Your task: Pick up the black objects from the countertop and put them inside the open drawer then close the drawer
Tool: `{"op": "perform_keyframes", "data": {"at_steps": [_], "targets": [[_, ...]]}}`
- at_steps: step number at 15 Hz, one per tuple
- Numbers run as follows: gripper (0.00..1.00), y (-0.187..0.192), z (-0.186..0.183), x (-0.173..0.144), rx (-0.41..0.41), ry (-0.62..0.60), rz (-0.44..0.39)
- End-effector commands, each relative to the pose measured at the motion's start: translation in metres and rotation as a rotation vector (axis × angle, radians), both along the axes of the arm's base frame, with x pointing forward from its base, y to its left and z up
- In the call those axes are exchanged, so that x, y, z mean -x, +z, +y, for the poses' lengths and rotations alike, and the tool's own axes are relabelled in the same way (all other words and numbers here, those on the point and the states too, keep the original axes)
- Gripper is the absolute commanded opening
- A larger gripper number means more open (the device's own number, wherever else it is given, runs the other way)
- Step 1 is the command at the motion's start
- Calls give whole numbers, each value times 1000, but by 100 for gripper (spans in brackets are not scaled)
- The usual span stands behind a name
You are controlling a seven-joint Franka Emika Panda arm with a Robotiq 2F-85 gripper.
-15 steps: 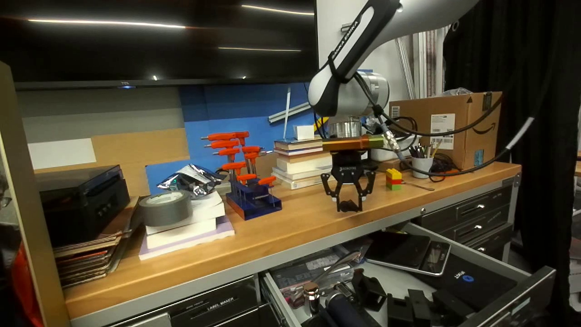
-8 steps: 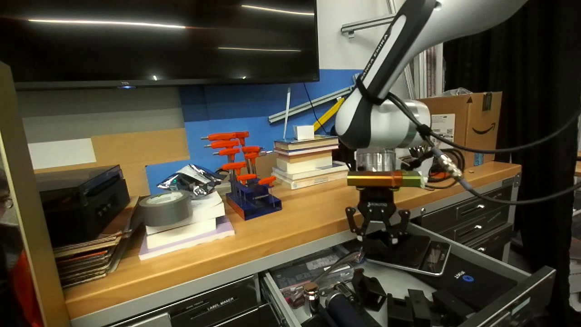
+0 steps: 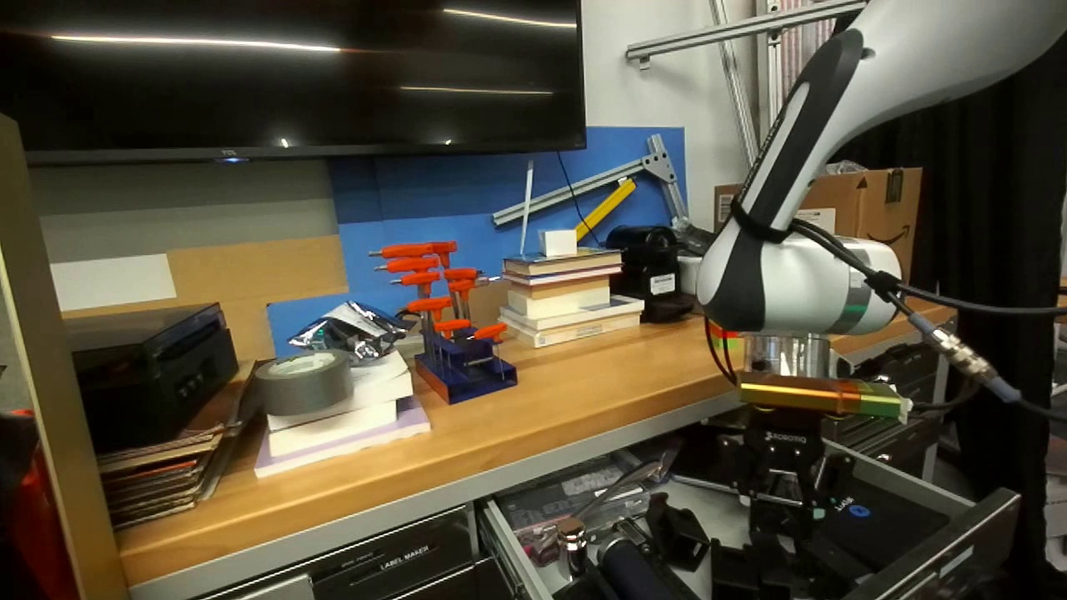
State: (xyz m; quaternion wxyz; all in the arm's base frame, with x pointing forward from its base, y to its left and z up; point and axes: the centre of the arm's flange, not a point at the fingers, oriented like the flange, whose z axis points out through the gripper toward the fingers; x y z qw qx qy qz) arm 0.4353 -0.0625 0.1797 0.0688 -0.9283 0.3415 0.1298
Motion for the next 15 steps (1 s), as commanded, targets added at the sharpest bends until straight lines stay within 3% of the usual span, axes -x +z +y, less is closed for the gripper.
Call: {"op": "perform_keyframes", "data": {"at_steps": [1,8,15], "targets": [[30,2,-25,-21,-14,41,-64],[30,-4,-32,-74,-71,141,-176],[30,-8,-24,-78,-132,186,-146]]}}
